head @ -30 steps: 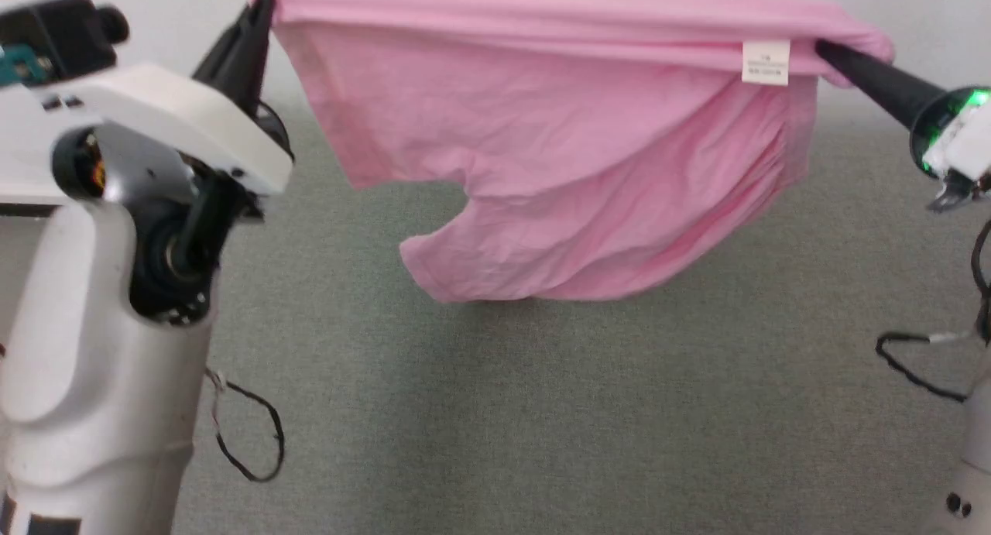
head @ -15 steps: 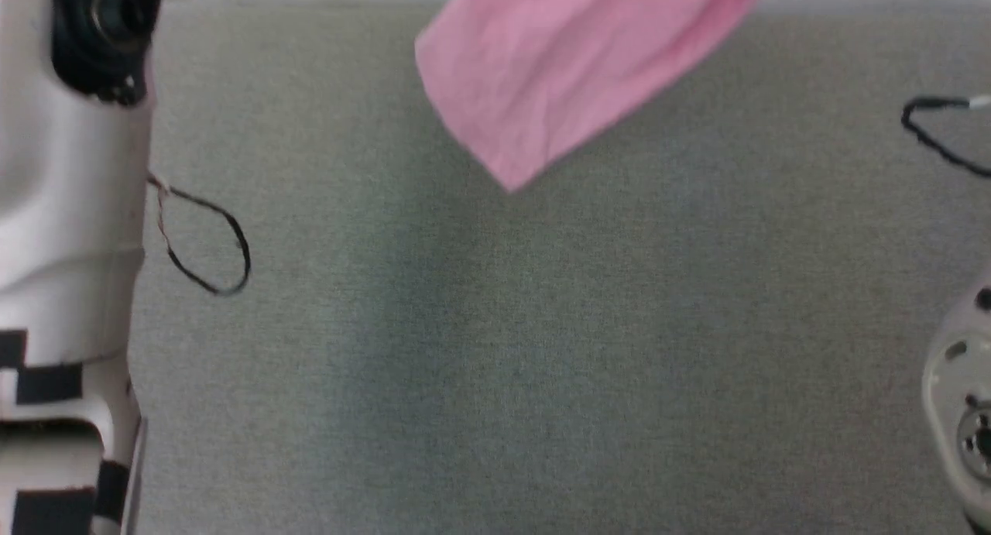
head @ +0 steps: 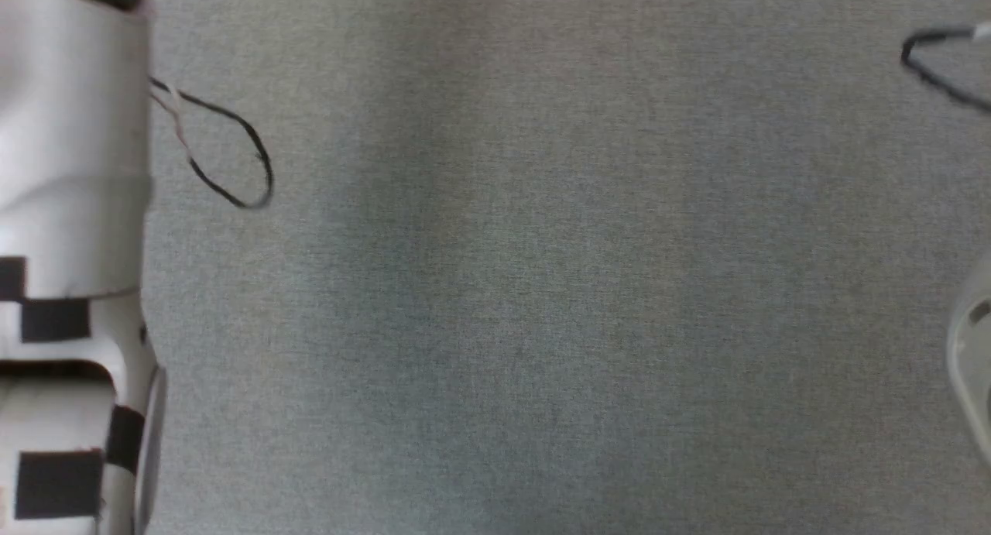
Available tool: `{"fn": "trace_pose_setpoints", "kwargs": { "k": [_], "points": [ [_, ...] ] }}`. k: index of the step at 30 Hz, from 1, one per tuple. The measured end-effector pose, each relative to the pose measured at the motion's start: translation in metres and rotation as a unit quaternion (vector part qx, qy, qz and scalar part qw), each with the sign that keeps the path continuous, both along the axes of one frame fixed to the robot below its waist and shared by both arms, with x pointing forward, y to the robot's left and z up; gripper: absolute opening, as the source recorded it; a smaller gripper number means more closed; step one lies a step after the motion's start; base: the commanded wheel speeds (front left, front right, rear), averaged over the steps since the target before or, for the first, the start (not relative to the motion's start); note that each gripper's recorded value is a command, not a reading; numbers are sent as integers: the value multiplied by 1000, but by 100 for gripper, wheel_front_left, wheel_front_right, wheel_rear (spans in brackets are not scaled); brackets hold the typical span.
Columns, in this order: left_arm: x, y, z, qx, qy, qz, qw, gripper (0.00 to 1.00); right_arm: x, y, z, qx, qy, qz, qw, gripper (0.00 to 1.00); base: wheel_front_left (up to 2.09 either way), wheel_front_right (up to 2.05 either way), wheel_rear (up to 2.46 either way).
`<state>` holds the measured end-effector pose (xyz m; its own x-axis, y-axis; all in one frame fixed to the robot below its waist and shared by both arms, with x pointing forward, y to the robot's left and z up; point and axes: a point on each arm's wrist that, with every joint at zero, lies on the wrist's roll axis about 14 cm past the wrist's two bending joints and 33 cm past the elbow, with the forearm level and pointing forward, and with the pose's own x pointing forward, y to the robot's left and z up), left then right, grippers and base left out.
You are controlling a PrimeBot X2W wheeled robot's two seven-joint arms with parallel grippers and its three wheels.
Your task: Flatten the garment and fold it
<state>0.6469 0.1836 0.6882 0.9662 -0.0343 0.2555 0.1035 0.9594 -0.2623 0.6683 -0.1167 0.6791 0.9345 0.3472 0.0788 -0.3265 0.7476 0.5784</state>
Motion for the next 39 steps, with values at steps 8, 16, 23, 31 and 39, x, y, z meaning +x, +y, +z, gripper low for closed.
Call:
{"fn": "trace_pose_setpoints", "kwargs": {
  "k": [8, 16, 23, 31, 39],
  "points": [
    [-33, 1, -75, -4, 68, -17, 998, 0, -38, -5, -100, -13, 107, 27, 994, 0, 0, 0, 0],
    [-120, 0, -131, -50, 129, -24, 990, 0, -139, -13, -157, 0, 173, 59, 983, 0, 0, 0, 0],
    [-221, -3, -195, -113, 242, -6, 964, 0, -227, -37, -194, -60, 216, 37, 974, 0, 0, 0, 0],
    [-322, 9, -255, -135, 369, 38, 919, 0, -316, -38, -249, -120, 311, 55, 941, 0, 0, 0, 0],
    [-367, 16, -263, -164, 401, 65, 899, 0, -375, -33, -268, -151, 387, 106, 903, 0, 0, 0, 0]
  ]
}}
